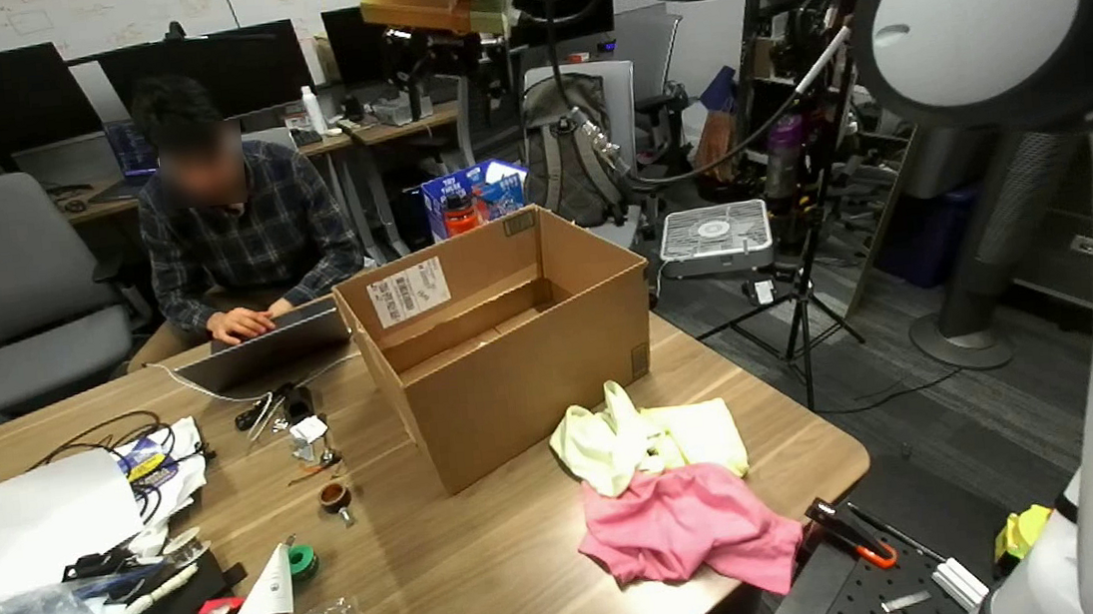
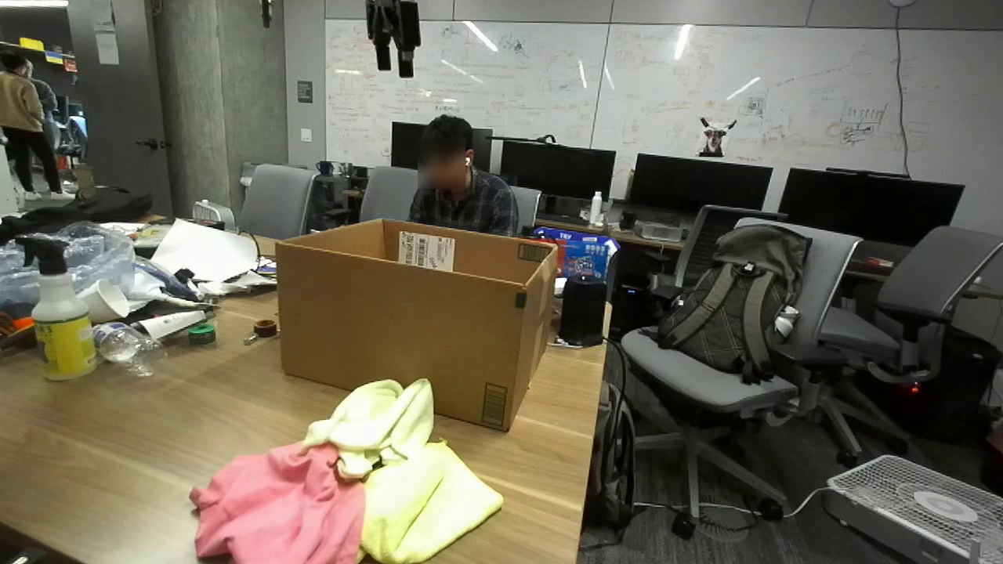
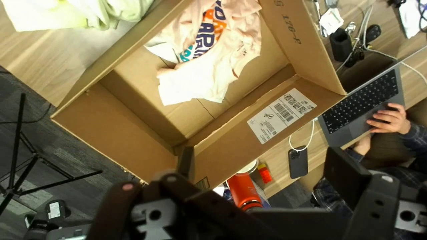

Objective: Pick the clothes and put them in the box

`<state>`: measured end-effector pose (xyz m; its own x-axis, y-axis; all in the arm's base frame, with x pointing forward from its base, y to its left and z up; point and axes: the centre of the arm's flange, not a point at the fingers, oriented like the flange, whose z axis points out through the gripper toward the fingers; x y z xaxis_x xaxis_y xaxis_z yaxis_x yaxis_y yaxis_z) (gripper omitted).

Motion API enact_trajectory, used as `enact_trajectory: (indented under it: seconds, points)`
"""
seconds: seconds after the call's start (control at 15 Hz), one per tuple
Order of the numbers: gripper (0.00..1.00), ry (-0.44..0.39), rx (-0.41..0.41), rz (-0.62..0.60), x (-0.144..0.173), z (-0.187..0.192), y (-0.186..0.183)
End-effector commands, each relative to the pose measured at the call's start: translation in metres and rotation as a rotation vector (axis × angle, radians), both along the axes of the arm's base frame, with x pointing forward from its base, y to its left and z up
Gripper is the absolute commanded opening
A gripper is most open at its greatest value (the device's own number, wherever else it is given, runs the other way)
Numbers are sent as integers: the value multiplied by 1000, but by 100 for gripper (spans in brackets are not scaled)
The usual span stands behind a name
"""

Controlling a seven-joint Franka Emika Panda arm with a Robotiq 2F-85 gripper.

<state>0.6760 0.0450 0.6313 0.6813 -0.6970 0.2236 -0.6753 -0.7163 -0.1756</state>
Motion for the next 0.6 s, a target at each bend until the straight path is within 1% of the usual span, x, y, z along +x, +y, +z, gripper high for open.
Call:
enact_trajectory:
  seconds: [0.0,0.27,0.53]
  points:
    - [100,47,7,73,-53,-12,-39]
    - [100,130,-14,150,-92,-33,-75]
    - [100,185,-47,219,-128,-50,-99]
